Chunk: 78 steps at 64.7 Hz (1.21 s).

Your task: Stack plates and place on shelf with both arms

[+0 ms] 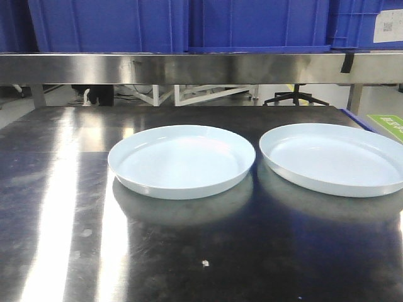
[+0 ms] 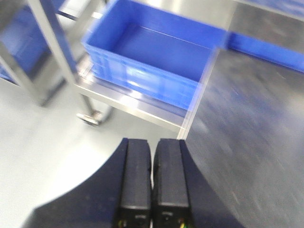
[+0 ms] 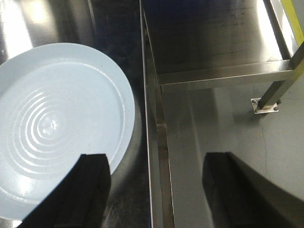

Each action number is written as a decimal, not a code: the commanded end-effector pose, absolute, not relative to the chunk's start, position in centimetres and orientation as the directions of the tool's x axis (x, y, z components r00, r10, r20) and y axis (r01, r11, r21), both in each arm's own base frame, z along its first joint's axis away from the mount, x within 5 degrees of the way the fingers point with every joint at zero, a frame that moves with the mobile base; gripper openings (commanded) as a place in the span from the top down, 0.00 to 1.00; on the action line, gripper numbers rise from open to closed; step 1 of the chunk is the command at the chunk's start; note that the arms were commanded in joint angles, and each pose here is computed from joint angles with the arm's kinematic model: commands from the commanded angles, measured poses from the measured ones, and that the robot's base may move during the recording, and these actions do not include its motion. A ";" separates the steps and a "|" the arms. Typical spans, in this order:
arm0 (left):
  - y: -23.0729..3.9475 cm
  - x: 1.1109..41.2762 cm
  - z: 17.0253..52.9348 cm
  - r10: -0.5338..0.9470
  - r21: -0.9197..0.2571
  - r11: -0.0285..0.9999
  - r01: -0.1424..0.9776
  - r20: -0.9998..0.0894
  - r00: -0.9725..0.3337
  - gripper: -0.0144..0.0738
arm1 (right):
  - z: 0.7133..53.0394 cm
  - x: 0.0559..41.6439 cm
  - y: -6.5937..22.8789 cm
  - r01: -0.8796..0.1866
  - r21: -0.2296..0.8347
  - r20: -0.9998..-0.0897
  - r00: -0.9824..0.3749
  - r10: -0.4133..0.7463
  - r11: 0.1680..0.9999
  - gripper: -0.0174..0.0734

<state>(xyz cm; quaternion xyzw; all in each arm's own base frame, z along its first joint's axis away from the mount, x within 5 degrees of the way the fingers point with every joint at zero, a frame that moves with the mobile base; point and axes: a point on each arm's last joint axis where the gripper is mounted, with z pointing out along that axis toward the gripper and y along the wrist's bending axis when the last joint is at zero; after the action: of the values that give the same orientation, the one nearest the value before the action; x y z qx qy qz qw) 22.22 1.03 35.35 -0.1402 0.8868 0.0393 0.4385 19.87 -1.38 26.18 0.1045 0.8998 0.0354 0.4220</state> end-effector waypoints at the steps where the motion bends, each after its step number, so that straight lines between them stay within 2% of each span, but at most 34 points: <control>1: 0.3 21.0 36.1 -0.188 -0.080 0.971 -0.225 -0.840 -0.508 0.73 | 27.9 20.5 -1.5 0.143 0.142 -0.815 -0.545 0.197 0.980 0.23; 20: -0.6 17.2 30.7 -0.128 -0.052 0.988 -0.146 -0.806 -0.578 0.73 | 27.9 20.5 -1.5 0.143 0.142 -0.813 -0.547 0.197 0.980 0.23; 34: -1.5 14.9 28.7 -0.073 -0.045 0.997 -0.062 -0.796 -0.601 0.73 | 27.9 20.5 -1.5 0.143 0.142 -0.813 -0.548 0.197 0.980 0.23; 53: -3.0 13.9 28.0 -0.010 -0.050 0.998 0.047 -0.786 -0.618 0.73 | 27.9 20.4 -1.5 0.143 0.142 -0.812 -0.549 0.197 0.980 0.23; 78: -2.9 14.0 28.1 0.011 -0.028 0.998 0.055 -0.795 -0.607 0.73 | 27.9 20.4 -1.5 0.143 0.142 -0.812 -0.549 0.197 0.980 0.23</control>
<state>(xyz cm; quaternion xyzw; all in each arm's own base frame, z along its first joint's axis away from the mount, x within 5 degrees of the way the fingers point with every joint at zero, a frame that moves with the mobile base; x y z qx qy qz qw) 13.55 -2.58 26.66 0.0058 0.9164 -0.0119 0.4000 19.82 -1.38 26.13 0.1038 0.9016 0.0351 0.4184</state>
